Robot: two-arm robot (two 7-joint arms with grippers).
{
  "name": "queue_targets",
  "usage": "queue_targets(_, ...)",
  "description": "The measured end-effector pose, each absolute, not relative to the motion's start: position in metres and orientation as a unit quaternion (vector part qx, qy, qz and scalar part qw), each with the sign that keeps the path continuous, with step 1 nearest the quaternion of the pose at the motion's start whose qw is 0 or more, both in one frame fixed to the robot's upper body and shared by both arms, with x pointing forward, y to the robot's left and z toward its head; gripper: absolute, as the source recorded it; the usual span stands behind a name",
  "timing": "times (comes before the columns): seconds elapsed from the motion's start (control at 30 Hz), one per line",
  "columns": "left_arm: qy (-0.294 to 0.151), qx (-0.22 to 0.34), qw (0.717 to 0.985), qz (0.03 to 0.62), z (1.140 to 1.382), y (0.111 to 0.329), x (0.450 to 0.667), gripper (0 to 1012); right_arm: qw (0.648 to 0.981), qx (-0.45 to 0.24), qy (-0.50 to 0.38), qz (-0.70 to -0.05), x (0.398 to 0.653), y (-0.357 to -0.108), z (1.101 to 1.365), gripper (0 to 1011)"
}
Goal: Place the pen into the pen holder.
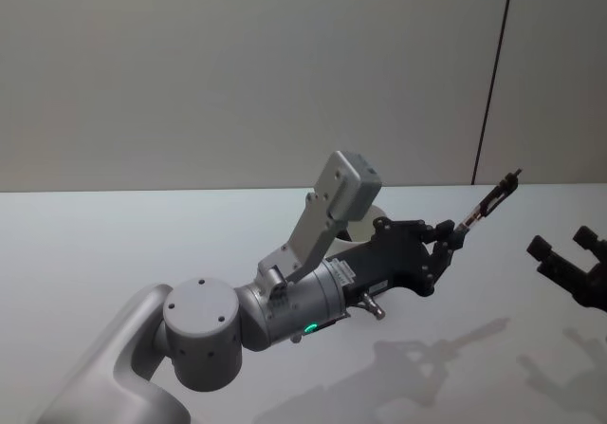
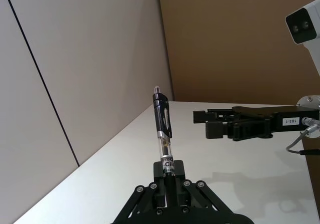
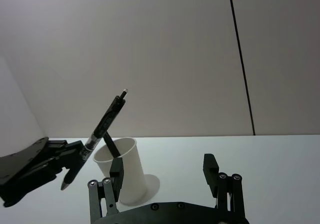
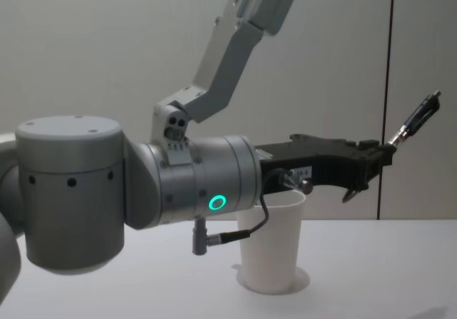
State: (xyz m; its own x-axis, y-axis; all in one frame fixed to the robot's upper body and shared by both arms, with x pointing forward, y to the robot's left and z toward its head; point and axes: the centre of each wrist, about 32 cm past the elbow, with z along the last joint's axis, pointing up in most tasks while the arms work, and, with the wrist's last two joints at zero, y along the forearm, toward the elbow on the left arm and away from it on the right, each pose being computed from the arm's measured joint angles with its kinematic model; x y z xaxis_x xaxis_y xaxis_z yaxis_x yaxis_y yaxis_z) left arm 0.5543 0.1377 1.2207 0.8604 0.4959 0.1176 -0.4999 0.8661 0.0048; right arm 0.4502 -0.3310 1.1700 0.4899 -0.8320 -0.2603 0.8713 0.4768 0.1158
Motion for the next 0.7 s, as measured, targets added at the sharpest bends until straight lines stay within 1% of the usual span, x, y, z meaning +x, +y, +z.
queue_targets(0.37,-0.056,0.018,0.964,0.258,1.221,0.138,0.554,126,0.865,0.170,0.113,-0.459,0.452,-0.339,1.162,1001)
queue_targets(0.7,-0.056,0.018,0.964,0.258,1.221,0.138,0.554,126,0.864,0.221,0.141,-0.430,0.458,-0.343,1.154,1001)
